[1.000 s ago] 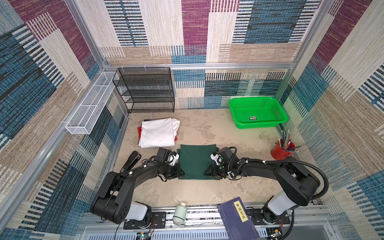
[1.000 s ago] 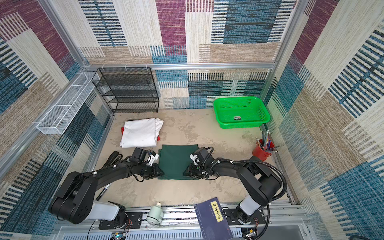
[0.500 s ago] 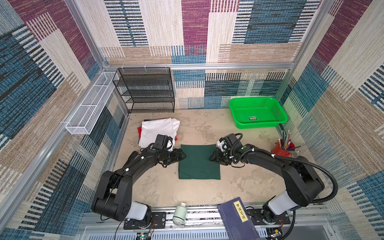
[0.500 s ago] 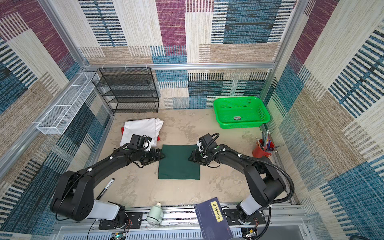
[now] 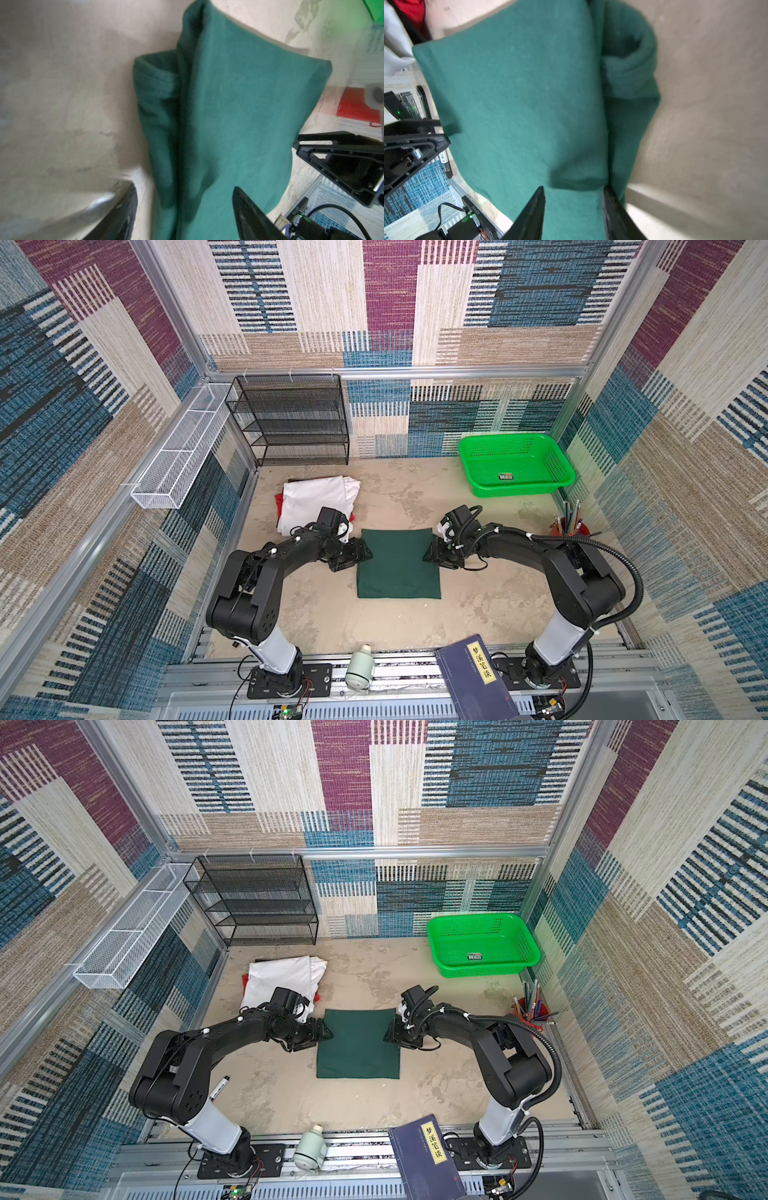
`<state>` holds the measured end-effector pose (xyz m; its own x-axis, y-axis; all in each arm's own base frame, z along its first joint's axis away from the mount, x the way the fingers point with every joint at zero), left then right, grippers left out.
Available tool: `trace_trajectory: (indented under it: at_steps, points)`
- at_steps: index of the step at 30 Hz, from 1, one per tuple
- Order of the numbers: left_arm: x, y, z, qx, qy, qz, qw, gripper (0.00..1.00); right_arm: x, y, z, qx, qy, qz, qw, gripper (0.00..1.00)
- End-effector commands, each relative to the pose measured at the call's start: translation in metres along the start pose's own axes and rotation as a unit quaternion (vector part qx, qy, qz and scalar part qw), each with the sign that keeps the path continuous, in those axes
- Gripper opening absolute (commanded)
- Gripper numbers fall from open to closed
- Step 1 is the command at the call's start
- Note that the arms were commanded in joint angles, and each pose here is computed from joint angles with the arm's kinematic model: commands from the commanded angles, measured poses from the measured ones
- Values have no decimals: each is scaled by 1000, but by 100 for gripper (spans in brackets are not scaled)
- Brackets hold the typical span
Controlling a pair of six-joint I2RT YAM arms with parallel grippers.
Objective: Fold and stack the t-shirts
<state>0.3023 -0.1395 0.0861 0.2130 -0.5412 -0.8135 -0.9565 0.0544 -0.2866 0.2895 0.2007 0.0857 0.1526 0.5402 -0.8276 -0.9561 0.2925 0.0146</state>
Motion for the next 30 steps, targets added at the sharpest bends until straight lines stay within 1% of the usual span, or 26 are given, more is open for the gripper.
trace_trajectory:
  at_steps: [1, 4, 5, 7, 8, 12, 15, 16, 17, 20, 22, 23, 27, 30]
  points:
    - [12, 10, 8, -1, -5, 20, 1000, 72, 0, 4, -13, 7, 30, 0, 1000, 48]
    - [20, 10, 11, -1, 4, 19, 1000, 67, 0, 4, -15, 8, 32, 2, 999, 48]
    - [21, 9, 10, -1, 9, 18, 1000, 64, 1, 4, -15, 9, 32, 3, 999, 48]
    - [23, 8, 9, -1, 19, 15, 1000, 55, 0, 4, -13, 8, 27, 2, 1000, 48]
    - [23, 7, 8, -1, 23, 14, 1000, 49, 0, 3, -12, 8, 26, 1, 1000, 48]
    - [22, 0, 2, 6, 40, 7, 999, 19, -6, -3, -3, -5, 19, -12, 1000, 48]
    - [13, -11, -6, 19, 44, 5, 999, 2, -19, -11, 13, -31, 0, -38, 999, 50]
    - [9, -15, -9, 25, 42, 4, 999, 0, -23, -13, 17, -38, -5, -45, 998, 51]
    - [3, -19, -12, 29, 37, 4, 999, 0, -28, -15, 23, -46, -12, -56, 997, 55]
    - [-13, -32, -20, 42, 16, 19, 999, 0, -49, -21, 44, -78, -45, -87, 992, 76]
    - [-22, -41, -26, 50, 8, 38, 998, 0, -65, -22, 59, -103, -70, -114, 986, 93]
    - [-26, -45, -29, 55, 5, 47, 997, 0, -74, -22, 67, -116, -85, -129, 981, 99]
    - [-43, -65, -37, 72, -24, 88, 993, 0, -111, -13, 103, -172, -135, -197, 956, 99]
    - [-56, -82, -41, 88, -54, 102, 989, 0, -127, 0, 126, -200, -163, -218, 941, 99]
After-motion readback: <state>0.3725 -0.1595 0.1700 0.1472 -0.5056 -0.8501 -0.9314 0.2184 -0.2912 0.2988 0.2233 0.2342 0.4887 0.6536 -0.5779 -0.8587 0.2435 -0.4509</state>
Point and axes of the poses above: each gripper's point midway between its finger pads, its own x axis out along the fingers, its own z axis along the line the jaws close on, y = z × x, the point moved 6 cm from there along -x, back along the fingers, and after that the axes turned 13 degrees about x, right-handed, at the moved point
